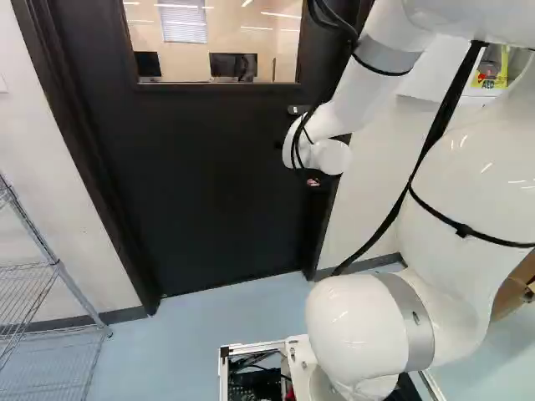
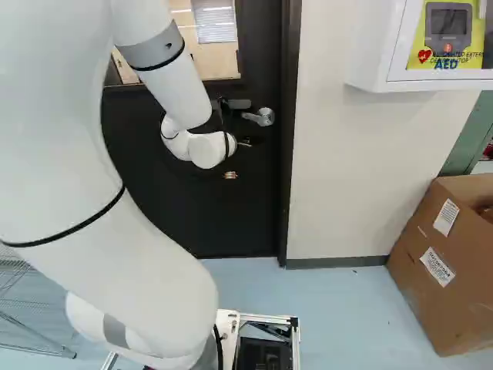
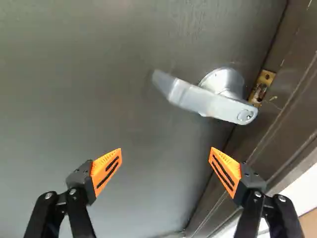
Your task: Open the door and move inside
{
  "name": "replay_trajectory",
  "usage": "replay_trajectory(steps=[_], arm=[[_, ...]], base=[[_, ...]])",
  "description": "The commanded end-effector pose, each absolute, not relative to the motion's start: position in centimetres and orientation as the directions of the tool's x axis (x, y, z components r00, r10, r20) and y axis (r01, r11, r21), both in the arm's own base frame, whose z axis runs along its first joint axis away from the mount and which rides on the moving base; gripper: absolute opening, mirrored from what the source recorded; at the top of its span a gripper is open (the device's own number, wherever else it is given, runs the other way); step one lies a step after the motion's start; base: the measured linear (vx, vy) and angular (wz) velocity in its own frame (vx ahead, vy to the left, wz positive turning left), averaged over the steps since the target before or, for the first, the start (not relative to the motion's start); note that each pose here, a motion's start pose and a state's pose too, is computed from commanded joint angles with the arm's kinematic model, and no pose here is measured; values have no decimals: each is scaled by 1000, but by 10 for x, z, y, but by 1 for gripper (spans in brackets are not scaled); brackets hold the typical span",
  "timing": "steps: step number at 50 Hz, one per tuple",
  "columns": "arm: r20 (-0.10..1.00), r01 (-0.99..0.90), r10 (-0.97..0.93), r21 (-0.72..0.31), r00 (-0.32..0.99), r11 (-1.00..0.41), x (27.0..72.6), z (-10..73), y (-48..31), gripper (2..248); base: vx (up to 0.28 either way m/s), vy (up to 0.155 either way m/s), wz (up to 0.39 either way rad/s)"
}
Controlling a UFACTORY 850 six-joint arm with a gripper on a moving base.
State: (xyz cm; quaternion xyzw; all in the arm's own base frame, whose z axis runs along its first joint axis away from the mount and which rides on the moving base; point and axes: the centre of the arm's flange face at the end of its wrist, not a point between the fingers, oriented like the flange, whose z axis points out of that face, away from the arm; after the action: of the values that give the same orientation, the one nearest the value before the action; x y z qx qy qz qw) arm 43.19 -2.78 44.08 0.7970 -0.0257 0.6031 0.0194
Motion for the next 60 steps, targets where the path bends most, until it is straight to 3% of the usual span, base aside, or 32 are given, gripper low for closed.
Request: replay_trajectory(steps=[24, 60], arm=[[958, -78, -30, -8, 286, -997, 434, 434, -29, 247], [936, -207, -166, -104, 309, -973, 465, 429, -26, 247]], base=[[0, 0, 0], [0, 0, 0]])
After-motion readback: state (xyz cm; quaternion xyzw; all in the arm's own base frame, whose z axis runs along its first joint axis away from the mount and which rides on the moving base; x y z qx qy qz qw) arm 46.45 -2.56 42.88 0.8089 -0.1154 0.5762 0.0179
